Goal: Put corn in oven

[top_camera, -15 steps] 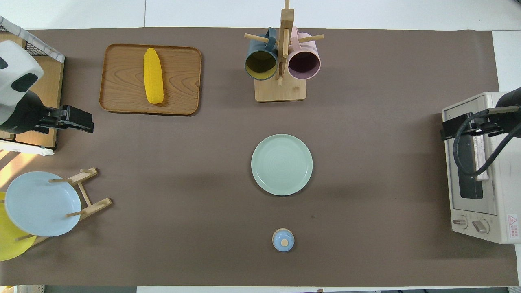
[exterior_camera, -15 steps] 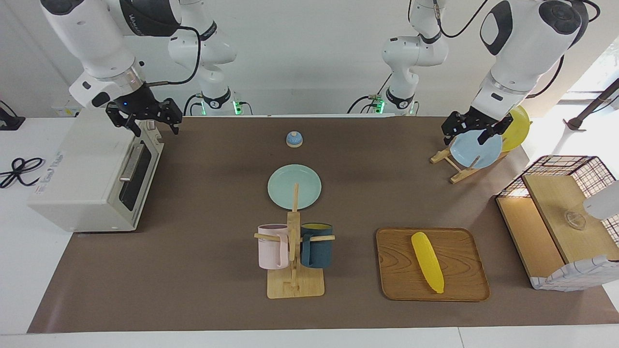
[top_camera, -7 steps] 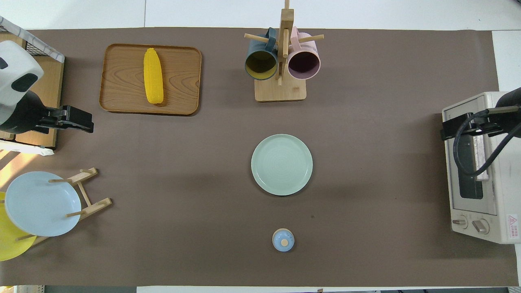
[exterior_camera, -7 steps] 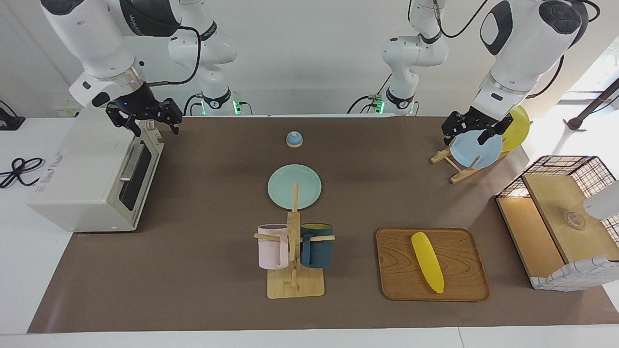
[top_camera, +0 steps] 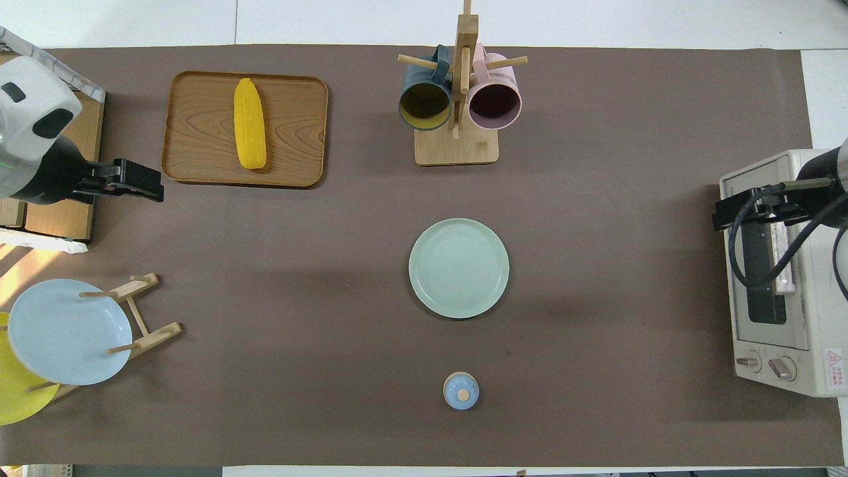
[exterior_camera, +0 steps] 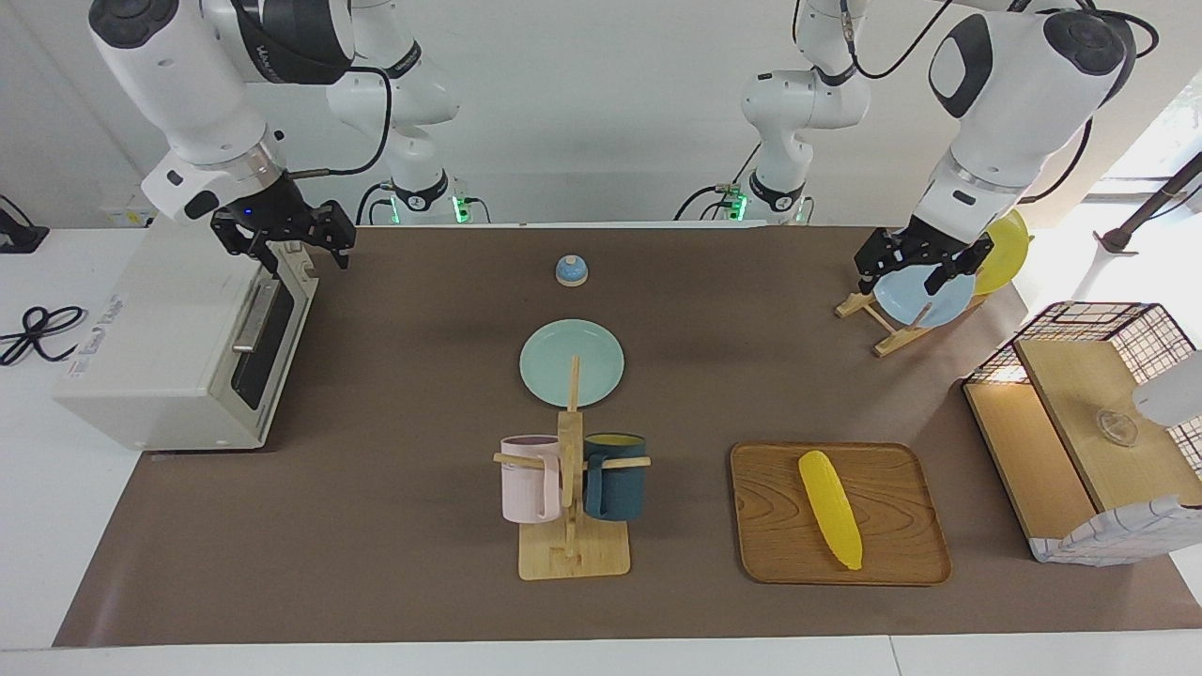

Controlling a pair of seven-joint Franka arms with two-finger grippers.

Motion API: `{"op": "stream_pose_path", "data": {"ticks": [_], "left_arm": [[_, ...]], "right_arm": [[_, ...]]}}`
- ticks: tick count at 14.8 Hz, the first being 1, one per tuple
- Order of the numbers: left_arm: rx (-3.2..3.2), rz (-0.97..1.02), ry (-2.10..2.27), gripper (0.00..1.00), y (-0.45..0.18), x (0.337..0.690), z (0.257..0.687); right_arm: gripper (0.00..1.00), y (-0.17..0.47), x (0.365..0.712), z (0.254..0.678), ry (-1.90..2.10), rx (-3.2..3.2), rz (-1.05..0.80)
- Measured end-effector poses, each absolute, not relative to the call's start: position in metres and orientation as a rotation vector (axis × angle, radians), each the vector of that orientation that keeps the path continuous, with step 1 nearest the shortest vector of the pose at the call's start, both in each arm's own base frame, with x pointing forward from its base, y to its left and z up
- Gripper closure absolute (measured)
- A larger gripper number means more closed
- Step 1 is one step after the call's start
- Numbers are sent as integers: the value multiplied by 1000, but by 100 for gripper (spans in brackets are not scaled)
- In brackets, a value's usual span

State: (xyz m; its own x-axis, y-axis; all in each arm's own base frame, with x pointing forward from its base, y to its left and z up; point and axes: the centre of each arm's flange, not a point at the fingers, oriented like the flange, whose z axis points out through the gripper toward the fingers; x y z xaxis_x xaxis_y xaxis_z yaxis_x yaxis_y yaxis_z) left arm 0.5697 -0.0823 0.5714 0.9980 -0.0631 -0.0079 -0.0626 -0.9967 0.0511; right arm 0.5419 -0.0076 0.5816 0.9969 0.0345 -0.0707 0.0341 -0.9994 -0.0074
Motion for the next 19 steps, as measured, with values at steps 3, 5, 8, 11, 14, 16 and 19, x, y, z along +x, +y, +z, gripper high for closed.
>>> {"op": "stream_pose_path", "data": {"ticks": [3, 5, 8, 11, 14, 16, 19], "left_arm": [[3075, -76, -90, 0, -88, 603, 527], [3068, -77, -90, 0, -95, 633, 490], [3057, -63, -113, 0, -116, 669, 434], [3051, -52, -150, 0, -143, 708, 387], [3054, -13, -151, 0, -147, 731, 350], [3061, 17, -150, 0, -146, 737, 340], [3078, 32, -159, 0, -144, 742, 323]], "right_arm": [[46, -40, 533, 554, 31, -3134, 55], [66, -66, 520, 532, 81, -3147, 52], [98, -80, 510, 516, 113, -3184, 58], [99, -96, 510, 504, 156, -3210, 43], [99, -115, 513, 489, 221, -3208, 55], [99, -116, 515, 484, 243, -3206, 70], [99, -117, 516, 481, 240, -3218, 81]]}}
